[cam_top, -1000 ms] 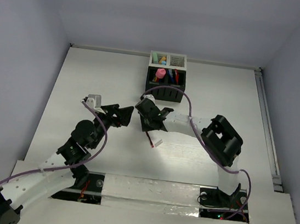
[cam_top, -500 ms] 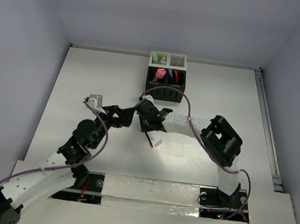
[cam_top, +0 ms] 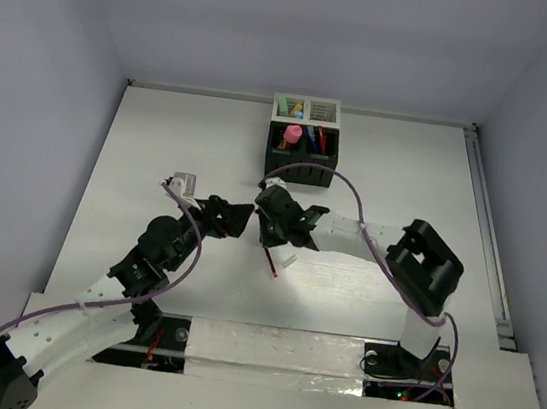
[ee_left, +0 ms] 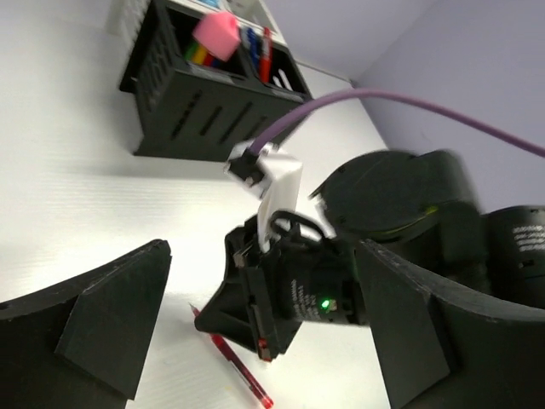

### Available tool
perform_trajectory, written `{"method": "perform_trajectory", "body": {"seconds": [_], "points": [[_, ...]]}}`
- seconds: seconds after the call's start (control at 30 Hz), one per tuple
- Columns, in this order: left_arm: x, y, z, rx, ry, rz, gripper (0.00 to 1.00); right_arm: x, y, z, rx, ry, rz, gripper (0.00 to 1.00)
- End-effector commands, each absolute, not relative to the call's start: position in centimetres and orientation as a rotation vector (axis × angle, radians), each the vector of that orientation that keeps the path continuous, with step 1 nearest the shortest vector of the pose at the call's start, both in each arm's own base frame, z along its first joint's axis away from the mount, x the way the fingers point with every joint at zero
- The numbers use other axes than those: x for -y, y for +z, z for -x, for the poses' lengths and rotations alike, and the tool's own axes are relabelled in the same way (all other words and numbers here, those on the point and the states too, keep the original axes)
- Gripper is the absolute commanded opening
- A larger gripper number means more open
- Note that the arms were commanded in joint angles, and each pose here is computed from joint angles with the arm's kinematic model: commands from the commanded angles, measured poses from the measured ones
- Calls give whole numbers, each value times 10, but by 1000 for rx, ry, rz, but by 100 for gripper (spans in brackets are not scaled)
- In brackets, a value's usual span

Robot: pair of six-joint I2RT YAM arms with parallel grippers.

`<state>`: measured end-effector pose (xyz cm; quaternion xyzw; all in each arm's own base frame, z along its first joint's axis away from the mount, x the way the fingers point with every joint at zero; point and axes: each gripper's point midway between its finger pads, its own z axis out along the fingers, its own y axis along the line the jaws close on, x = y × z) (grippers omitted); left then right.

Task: Sort the stationery into containers
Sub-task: Pick up the pen from the center of the board, then move the pen to the center of the board.

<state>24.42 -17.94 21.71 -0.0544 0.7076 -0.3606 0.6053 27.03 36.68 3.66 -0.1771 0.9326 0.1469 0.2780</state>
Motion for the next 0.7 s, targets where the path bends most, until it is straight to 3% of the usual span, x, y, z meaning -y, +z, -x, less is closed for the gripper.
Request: {"method": "perform_trajectory", "body": {"seconds": [0.0,0.07,0.13,0.17,0.3,0.67], "points": [[197,238,-232,-1600,-979,75,83,-387,119,-293,-2259,653,368,0],[205,230,-226,-1629,-1024,46,66,-386,162,-300,-2129,739,325,0],[212,224,-221,-1656,-1068,25,59,-382,184,-302,-2039,775,297,0],[216,222,-218,-1670,-1092,7,51,-383,200,-304,-1980,806,276,0],[230,208,-218,-1723,-1135,-29,50,-381,243,-300,-1849,904,240,0],[256,209,-221,-1706,-1234,-100,49,-376,276,-290,-1701,1035,181,0]]}}
